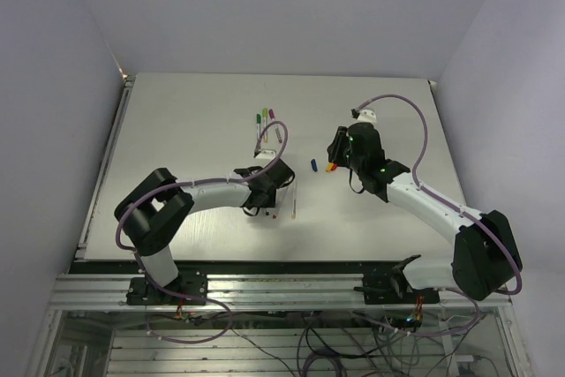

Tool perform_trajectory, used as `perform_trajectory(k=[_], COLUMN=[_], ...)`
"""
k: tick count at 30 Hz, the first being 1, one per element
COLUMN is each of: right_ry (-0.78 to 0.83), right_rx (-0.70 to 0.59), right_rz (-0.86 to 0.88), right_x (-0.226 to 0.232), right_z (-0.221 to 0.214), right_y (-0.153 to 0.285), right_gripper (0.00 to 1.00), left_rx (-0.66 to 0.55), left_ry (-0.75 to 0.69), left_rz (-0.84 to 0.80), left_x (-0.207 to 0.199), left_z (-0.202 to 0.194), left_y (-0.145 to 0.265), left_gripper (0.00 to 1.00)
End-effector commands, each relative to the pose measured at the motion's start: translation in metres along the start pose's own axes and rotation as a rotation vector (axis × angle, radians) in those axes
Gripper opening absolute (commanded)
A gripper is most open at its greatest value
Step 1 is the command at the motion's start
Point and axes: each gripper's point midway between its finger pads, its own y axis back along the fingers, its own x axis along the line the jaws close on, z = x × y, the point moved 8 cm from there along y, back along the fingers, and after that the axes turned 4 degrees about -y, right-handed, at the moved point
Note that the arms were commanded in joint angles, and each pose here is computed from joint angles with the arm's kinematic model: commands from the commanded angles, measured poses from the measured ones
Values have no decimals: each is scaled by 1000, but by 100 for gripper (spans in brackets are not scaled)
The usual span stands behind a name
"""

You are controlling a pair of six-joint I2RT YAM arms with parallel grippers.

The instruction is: Insert the pens into the pen caps

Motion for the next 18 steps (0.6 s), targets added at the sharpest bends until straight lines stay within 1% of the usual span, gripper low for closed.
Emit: perform_trajectory(k=[1, 3, 4, 8, 11, 12, 15, 18], right_ry=[-4, -2, -1, 0, 1, 6, 18, 46], right_rx=[1, 3, 3, -4, -9, -7, 5, 28], right_rz=[-3, -6, -9, -10, -10, -14, -27, -23], right_x=[-2, -2, -2, -2, -2, -3, -4, -4], right_z=[0, 0, 0, 2, 3, 2, 1, -2], right_y=[-1, 0, 0, 2, 3, 2, 0, -6], right_gripper=[31, 31, 31, 31, 31, 31, 31, 31], left_rx=[190, 196, 201, 232, 254, 263, 278, 269], left_ry=[-21, -18, -22, -40, -44, -44, -41, -36], left_rz=[84, 78, 77, 91, 90, 84, 54, 14], left_x=[27, 27, 27, 27, 27, 26, 24, 20], left_z=[-40, -40, -41, -44, -48, -50, -54, -52], left_y=[-21, -22, -23, -25, -27, -28, -30, -28], left_gripper=[54, 53, 50, 25, 9, 7, 7, 7])
